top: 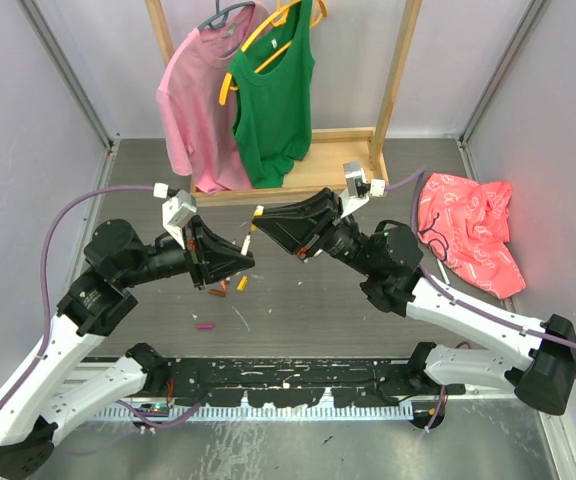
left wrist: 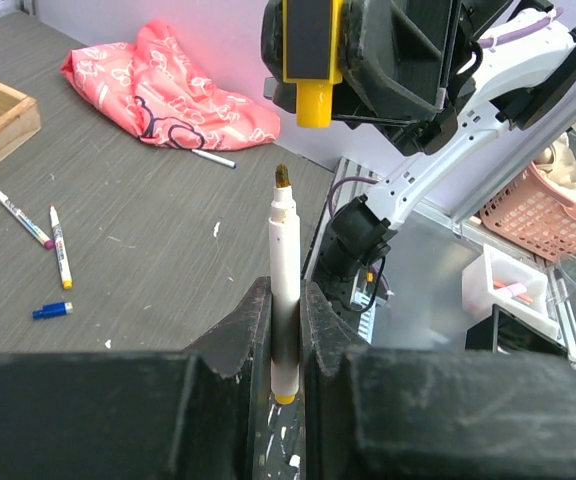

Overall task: Insert the pens into the pen caps
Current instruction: Insert the pen cap onto the pen.

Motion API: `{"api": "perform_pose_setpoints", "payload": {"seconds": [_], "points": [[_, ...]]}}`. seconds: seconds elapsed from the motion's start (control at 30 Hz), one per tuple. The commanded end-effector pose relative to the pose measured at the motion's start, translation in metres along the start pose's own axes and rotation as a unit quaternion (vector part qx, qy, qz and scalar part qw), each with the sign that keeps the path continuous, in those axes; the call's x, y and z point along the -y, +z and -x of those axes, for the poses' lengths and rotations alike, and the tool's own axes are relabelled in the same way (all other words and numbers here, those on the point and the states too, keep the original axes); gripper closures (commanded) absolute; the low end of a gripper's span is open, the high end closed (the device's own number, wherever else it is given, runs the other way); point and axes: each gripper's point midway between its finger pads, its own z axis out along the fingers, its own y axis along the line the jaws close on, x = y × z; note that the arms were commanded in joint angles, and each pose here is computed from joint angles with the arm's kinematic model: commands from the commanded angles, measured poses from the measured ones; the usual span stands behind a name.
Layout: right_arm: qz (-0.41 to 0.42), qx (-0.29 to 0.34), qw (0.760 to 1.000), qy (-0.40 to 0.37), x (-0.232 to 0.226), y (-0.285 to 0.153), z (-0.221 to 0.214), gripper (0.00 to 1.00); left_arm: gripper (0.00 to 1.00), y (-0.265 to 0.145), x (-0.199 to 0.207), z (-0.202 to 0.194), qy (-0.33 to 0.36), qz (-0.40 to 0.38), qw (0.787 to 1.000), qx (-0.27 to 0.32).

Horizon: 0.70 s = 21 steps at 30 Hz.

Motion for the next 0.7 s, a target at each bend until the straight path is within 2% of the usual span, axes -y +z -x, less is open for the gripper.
{"api": "perform_pose_setpoints", "payload": {"seconds": [0.0, 0.67], "points": [[0.033, 0.017, 0.999, -0.002, -0.0151, 0.0011, 0.0109, 1.00, 1.00, -0.0020, 0.0203, 0.0291, 0.030, -0.034, 0.998, 0.039], [0.034, 0.009, 0.999, 0.006, -0.0124, 0.0012, 0.0035, 1.00, 1.00, -0.0016, 0.0237, 0.0291, 0.029, -0.046, 0.998, 0.043]]}}
